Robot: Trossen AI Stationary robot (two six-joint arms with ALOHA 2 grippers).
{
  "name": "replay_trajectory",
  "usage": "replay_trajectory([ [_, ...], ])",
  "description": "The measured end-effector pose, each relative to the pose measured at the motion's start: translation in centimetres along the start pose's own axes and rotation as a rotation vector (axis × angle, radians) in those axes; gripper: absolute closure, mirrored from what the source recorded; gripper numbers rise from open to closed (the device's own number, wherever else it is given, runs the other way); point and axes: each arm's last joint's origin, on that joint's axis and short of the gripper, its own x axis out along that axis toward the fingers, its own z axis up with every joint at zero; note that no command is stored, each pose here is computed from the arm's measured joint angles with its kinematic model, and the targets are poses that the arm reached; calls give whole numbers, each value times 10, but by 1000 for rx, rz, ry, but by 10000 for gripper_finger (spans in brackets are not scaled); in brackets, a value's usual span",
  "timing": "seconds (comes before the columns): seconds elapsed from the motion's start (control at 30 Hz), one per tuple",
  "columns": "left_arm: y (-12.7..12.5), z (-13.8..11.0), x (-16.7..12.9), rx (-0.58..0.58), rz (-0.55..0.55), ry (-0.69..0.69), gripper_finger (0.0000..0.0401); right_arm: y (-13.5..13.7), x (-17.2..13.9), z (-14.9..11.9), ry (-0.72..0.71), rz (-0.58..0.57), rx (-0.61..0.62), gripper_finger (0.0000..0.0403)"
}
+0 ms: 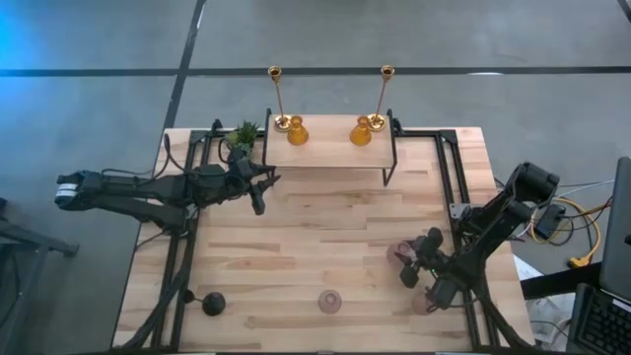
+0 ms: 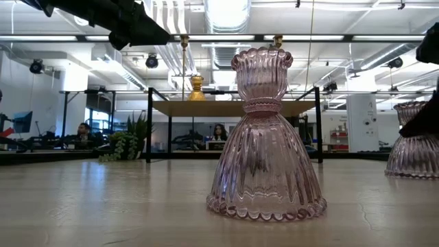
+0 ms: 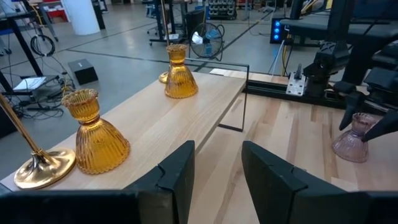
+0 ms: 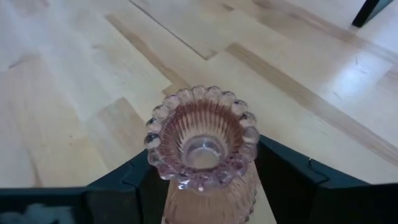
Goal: Pick & Place candle stick holders
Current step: Put the top right pink glass candle holder on the shelf
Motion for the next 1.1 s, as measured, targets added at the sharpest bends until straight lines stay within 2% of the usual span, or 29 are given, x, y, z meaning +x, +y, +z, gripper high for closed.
replay_trajectory([
  [0.23, 0, 0, 0, -3, -9, 0, 263, 1, 6, -2, -24, -19, -4, 201],
  [0.47, 0, 0, 0, -5, -10, 0, 263, 2, 4, 2, -37, -7, 10, 281],
  [0.7, 0, 0, 0, -4, -11, 0, 263, 1, -6, 17, -18, 45, 79, 282],
  [0.93, -1, 0, 0, -1, -17, 1, 263, -7, -10, 58, -44, 71, 119, 282],
  [1.1, -1, 0, 0, -1, -21, 1, 263, -5, -13, 109, -109, 56, 6, 282],
])
